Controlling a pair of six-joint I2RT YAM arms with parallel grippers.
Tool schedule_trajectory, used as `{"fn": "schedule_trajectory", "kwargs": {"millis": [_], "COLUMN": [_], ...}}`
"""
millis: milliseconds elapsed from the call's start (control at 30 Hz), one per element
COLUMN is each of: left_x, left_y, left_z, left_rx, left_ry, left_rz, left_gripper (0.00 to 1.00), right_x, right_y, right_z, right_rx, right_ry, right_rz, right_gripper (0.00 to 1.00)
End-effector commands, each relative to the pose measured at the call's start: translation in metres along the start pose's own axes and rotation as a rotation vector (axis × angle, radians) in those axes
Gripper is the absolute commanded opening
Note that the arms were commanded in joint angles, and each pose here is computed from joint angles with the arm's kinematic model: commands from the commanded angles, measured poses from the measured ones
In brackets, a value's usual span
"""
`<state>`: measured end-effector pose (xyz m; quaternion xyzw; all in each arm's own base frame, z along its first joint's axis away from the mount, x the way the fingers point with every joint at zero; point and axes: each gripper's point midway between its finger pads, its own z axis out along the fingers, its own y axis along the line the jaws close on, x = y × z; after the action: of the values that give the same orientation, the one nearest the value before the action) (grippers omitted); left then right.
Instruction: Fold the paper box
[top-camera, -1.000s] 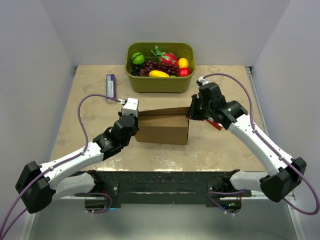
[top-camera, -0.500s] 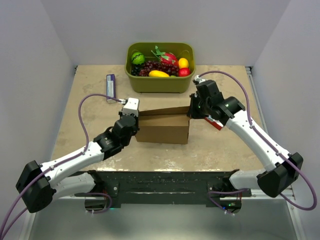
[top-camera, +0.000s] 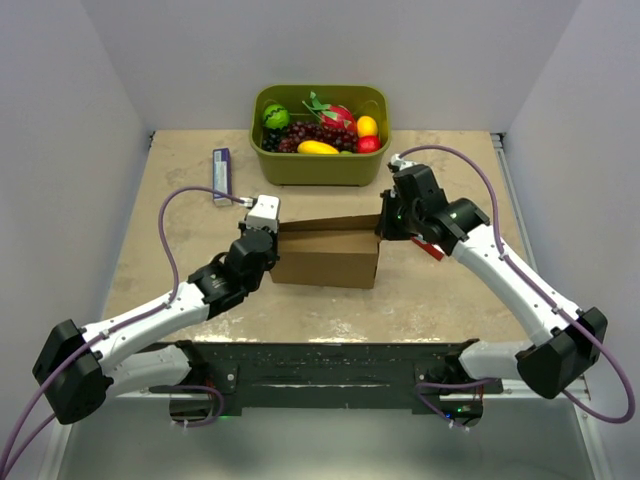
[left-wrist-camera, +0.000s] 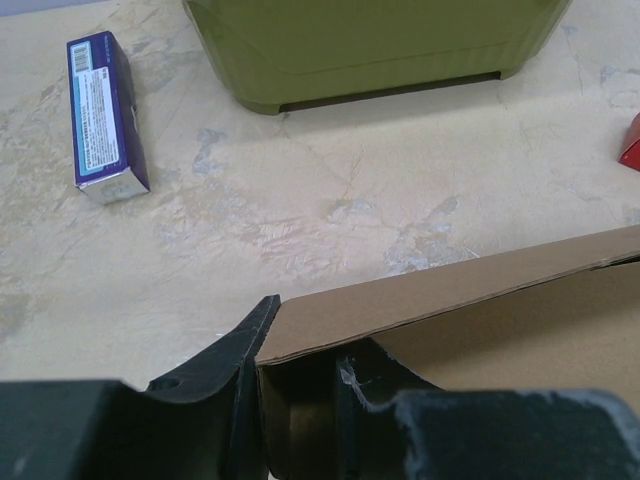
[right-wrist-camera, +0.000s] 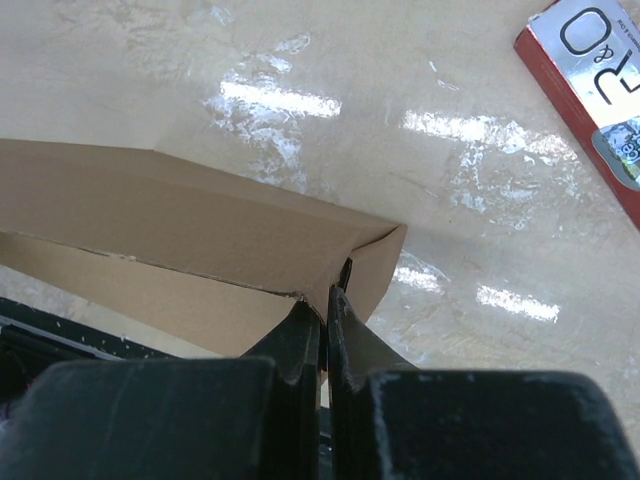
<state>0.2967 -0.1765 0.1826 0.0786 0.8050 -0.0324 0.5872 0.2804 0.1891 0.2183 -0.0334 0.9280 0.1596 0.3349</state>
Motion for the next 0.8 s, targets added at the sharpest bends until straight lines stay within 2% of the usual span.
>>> {"fn": "schedule_trajectory", "kwargs": {"millis": [0,367,767], "left_x": [0.054,0.054,0.057], "left_y": [-0.010,-0.018,-0.018], "left_z": [-0.007,-0.006,-0.009], "left_rx": [0.086,0.110,0.108], "left_ry": [0.183,0.181,0.186], "left_rz": [0.142,0.138,0.132], "left_gripper": [0.08,0.08,0.08], "right_x": [-0.007,0.014,0.046], "right_y": [0.026,0.039,0.014], "right_z": [0.001,0.009,0.008], "right_rx": [-0.113,-0.150,-0.020], "right_ry": [-0.069,-0.091,-0.057], "right_rz": [0.044,0.107,0.072], "right_gripper": [0.00,0.00,0.00]}}
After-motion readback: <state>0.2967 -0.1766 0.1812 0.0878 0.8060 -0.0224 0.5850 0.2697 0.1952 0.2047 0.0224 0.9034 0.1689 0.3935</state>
